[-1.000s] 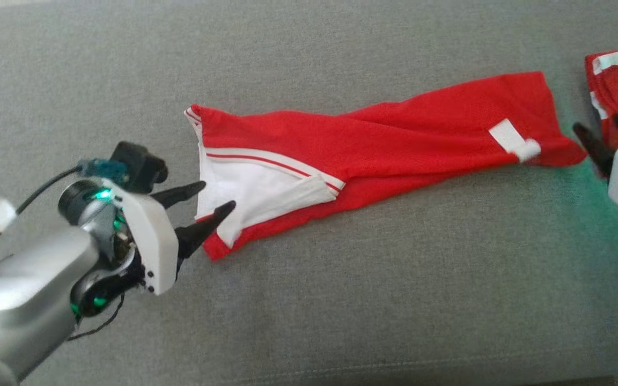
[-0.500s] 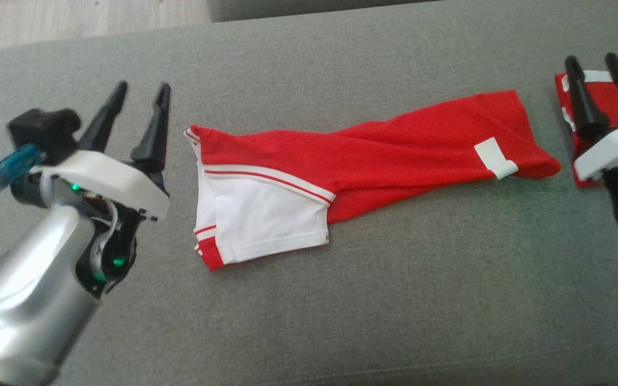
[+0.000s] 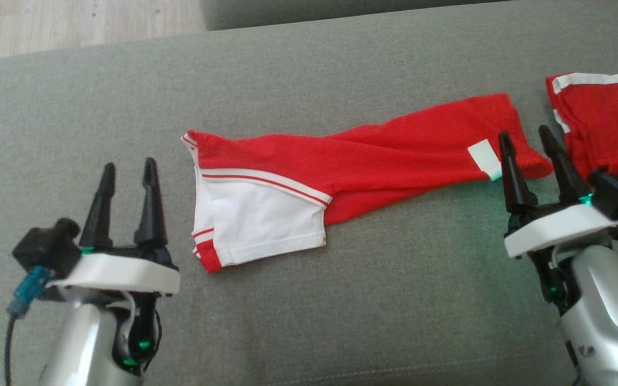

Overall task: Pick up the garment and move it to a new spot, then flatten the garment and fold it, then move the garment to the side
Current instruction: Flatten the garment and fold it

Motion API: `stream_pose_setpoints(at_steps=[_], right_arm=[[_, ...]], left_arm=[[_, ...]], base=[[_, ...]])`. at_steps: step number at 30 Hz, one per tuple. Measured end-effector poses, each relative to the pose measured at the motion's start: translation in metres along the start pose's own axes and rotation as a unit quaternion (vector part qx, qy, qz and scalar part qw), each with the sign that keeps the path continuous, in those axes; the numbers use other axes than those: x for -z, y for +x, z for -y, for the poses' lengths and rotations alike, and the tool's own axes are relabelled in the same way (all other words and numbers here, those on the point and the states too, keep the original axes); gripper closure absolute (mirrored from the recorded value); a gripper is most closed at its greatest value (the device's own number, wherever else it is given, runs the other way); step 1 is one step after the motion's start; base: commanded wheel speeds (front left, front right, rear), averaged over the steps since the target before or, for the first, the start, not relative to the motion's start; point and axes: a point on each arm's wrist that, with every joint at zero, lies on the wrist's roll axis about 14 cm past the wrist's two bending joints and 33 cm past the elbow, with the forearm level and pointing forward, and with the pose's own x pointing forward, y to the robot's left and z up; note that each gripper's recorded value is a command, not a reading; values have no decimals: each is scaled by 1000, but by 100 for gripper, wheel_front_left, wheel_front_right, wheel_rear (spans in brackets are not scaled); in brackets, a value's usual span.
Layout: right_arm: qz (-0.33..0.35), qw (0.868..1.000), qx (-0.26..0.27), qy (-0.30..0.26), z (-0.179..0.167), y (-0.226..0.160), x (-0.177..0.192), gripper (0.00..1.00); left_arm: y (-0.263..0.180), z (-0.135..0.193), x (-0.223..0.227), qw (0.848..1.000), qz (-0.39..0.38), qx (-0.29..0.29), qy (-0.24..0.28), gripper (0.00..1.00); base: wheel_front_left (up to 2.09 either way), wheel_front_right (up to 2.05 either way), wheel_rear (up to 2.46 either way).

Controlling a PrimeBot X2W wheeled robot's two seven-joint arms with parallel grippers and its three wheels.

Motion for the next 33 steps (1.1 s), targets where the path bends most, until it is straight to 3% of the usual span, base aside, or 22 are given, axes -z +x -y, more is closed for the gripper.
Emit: stream_pose_setpoints(at_steps=[6, 13, 19, 20, 30, 31, 32, 33], right_arm=[[2, 1000, 14, -19, 11, 10, 1, 0], [-61, 995, 69, -27, 50, 35, 25, 0], [-143, 984, 101, -19, 69, 47, 61, 0], [-177, 978, 112, -16, 75, 46, 77, 0], [-255, 960, 118, 10, 72, 48, 113, 0], [-257, 959, 118, 15, 72, 49, 113, 14], [-258, 959, 118, 21, 71, 49, 113, 100], [-256, 959, 119, 26, 71, 49, 113, 100]], left_arm=[[3, -4, 12, 1000, -10, 8, 9, 0], [20, -7, 20, 1000, -13, 15, 15, 0], [19, -19, 32, 999, -31, 3, 16, 0], [19, -23, 36, 999, -37, -1, 17, 0], [23, -31, 39, 999, -39, -8, 18, 0], [23, -30, 39, 999, -40, -7, 17, 0], [23, -30, 39, 999, -39, -6, 17, 0], [23, -29, 39, 999, -39, -6, 16, 0]], base=[[0, 0, 0], [0, 0, 0], [0, 0, 0], [0, 0, 0], [0, 0, 0], [0, 0, 0], [0, 0, 0], [0, 0, 0]])
